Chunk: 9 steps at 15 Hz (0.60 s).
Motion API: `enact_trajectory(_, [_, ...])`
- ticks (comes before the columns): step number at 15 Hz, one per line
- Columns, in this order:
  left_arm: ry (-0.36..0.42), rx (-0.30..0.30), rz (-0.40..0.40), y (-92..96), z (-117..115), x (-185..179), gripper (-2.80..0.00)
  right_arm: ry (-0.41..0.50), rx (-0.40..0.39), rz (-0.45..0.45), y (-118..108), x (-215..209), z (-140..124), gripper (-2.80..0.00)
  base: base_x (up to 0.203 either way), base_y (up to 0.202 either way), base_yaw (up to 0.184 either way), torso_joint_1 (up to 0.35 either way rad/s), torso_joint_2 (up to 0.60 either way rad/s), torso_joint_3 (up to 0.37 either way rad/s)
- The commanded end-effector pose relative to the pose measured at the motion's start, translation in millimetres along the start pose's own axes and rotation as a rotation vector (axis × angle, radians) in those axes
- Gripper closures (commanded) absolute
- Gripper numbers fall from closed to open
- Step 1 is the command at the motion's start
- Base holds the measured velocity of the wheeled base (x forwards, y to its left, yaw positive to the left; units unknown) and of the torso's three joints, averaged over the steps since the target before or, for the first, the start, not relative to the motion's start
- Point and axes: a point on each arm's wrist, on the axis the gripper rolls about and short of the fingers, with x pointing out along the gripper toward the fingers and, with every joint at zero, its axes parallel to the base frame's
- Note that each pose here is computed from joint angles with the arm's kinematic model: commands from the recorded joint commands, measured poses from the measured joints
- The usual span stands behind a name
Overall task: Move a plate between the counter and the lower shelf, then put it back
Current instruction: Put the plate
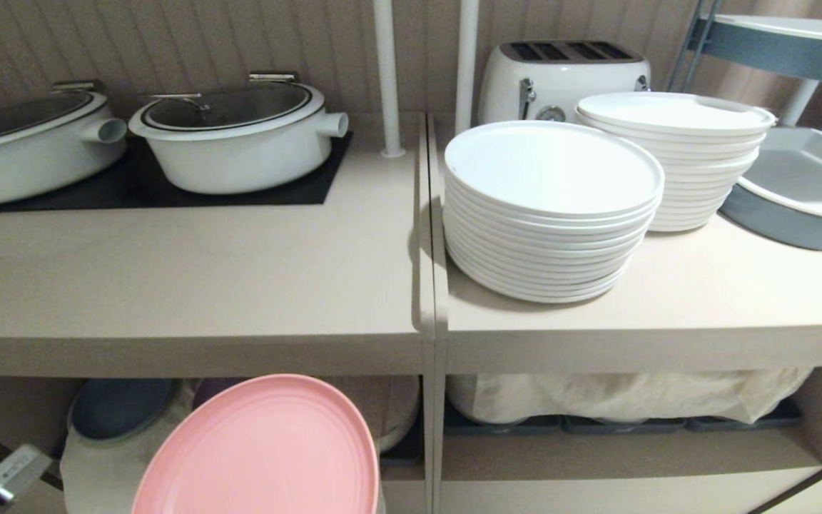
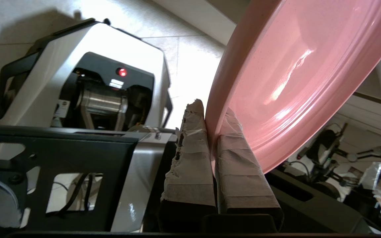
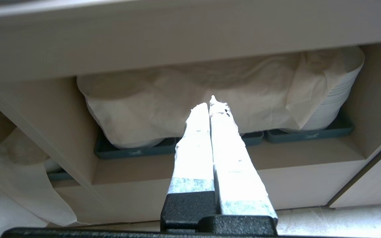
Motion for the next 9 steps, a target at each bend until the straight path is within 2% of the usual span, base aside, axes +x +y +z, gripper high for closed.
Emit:
enact_trajectory(1, [0.004, -0.006, 0.001, -0.9, 1.3, 1.4, 0.00, 0.000, 0.001, 0.000, 0.0, 0.0, 0.0, 0.00, 0.000, 0.000, 0.000, 0.256, -0.55, -0.305])
enact_trajectory(7, [0.007, -0.008, 0.006, -1.3, 2.1, 2.3, 0.00, 0.000, 0.001, 0.000, 0.0, 0.0, 0.0, 0.00, 0.000, 0.000, 0.000, 0.275, -0.59, -0.308])
enact_trajectory(9, [0.005, -0.008, 0.005, -1.4, 2.0, 2.1, 0.00, 0.000, 0.001, 0.000, 0.0, 0.0, 0.0, 0.00, 0.000, 0.000, 0.000, 0.203, -0.42, -0.222])
